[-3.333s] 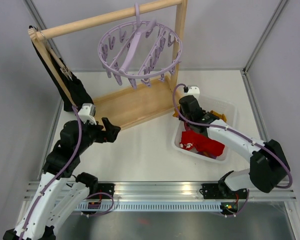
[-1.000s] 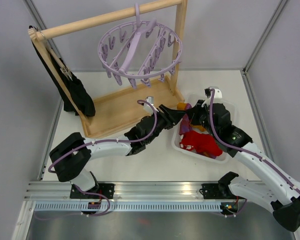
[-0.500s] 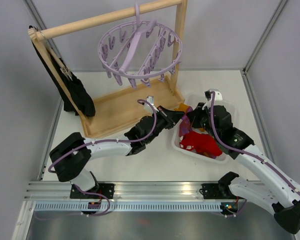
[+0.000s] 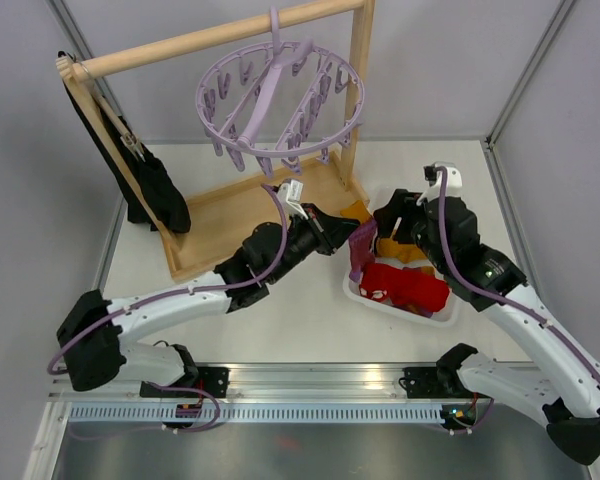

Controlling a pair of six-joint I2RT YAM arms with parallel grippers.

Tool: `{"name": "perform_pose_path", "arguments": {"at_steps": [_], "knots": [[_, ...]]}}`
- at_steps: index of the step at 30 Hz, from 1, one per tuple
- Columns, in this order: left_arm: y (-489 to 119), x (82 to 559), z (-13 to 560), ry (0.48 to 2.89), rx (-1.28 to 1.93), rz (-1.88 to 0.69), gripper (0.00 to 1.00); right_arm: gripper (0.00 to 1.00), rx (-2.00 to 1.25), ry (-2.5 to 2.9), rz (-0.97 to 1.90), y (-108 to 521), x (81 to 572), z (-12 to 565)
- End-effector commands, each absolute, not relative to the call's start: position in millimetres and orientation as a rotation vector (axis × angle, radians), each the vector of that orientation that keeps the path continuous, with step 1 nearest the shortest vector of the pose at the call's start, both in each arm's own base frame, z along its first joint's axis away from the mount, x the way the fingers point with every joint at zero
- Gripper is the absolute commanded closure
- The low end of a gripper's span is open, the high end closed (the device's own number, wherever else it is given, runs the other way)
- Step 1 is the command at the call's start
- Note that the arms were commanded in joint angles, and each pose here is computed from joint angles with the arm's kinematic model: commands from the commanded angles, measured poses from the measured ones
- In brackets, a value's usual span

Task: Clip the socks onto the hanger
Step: Pick up the sock from the bin.

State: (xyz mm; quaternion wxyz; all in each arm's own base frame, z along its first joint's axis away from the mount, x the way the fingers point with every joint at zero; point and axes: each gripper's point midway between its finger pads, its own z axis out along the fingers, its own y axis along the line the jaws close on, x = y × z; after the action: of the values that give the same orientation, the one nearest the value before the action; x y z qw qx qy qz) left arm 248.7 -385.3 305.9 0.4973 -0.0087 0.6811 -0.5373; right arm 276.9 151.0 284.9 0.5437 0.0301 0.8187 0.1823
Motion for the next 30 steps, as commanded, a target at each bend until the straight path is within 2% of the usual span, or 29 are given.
{"name": "perform_pose_path", "arguments": {"at_steps": [1,3,8,13,30], "knots": [[-363.4,236.3,337.9,1.653,0.173,-1.150,0.98,0.29,0.088,1.885,0.393,145.9,286.2,320.1],[-345.5,230.9,362.1,1.634,0.188,-1.109,0.98,0.28,0.075,1.857,0.415,150.6,289.2,336.4],[-302.7,217.8,348.8,1.767,0.193,-0.957,0.98,0.27,-0.073,1.789,0.516,180.7,298.0,363.2],[-266.8,204.3,354.9,1.749,0.164,-0.924,0.98,0.26,-0.282,1.659,0.579,213.3,308.6,384.4],[-236.2,186.5,345.7,1.777,0.236,-0.854,0.98,0.28,-0.528,1.460,0.655,274.4,342.1,407.2]]}}
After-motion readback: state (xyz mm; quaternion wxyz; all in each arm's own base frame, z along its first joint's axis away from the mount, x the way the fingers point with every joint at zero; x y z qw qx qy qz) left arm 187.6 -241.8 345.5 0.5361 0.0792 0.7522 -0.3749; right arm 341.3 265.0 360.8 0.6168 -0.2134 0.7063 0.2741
